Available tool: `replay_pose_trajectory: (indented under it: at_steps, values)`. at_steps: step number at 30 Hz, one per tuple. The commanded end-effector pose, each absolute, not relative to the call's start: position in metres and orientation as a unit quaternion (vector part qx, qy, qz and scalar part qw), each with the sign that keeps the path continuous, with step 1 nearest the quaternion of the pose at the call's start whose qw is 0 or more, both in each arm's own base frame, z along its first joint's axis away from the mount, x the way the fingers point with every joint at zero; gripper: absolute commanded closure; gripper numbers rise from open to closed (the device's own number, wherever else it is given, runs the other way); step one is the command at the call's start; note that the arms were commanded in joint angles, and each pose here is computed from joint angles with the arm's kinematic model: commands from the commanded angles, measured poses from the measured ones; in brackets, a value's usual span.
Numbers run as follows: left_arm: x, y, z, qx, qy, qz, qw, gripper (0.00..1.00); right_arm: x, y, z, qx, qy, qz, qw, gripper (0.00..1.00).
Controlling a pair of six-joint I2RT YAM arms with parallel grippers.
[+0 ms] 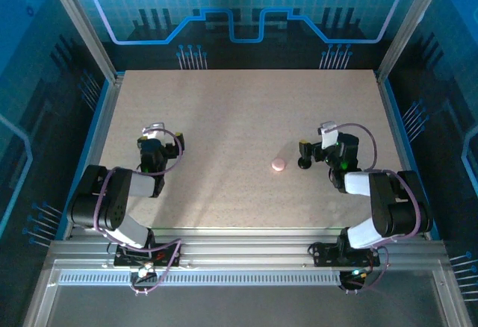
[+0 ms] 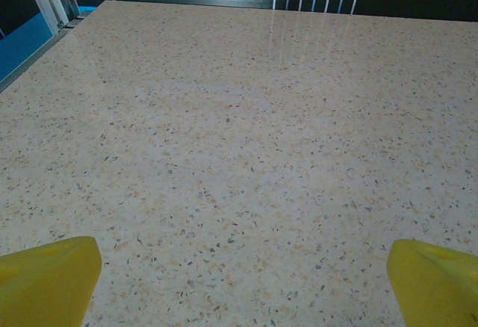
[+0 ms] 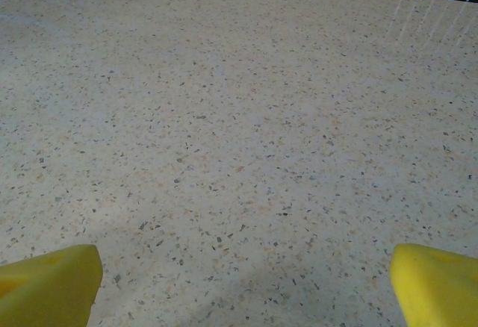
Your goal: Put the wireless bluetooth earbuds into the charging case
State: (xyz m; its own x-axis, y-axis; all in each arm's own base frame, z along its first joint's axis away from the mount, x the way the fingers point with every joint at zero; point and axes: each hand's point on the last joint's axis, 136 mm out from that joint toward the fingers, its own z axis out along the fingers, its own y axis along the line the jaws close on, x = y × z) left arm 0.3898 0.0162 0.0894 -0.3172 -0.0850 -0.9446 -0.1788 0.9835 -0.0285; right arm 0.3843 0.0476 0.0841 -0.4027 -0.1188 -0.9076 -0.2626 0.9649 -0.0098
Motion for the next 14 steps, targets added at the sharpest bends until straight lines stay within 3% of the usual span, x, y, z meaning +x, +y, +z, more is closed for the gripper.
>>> replay_pose_trajectory:
  at_steps: [1, 14]
  values:
    - [0.3948, 0.0160, 0.0982, -0.083, 0.803, 0.029, 0.589, 0.01, 0.3937, 0.0418, 0.0950, -0.102, 0.825, 0.063, 0.552, 0.00]
    - [0.3936, 0.0196, 0.0980, -0.090, 0.801, 0.033, 0.590, 0.01, 0.3937, 0.0417, 0.0956, -0.102, 0.825, 0.063, 0.553, 0.00]
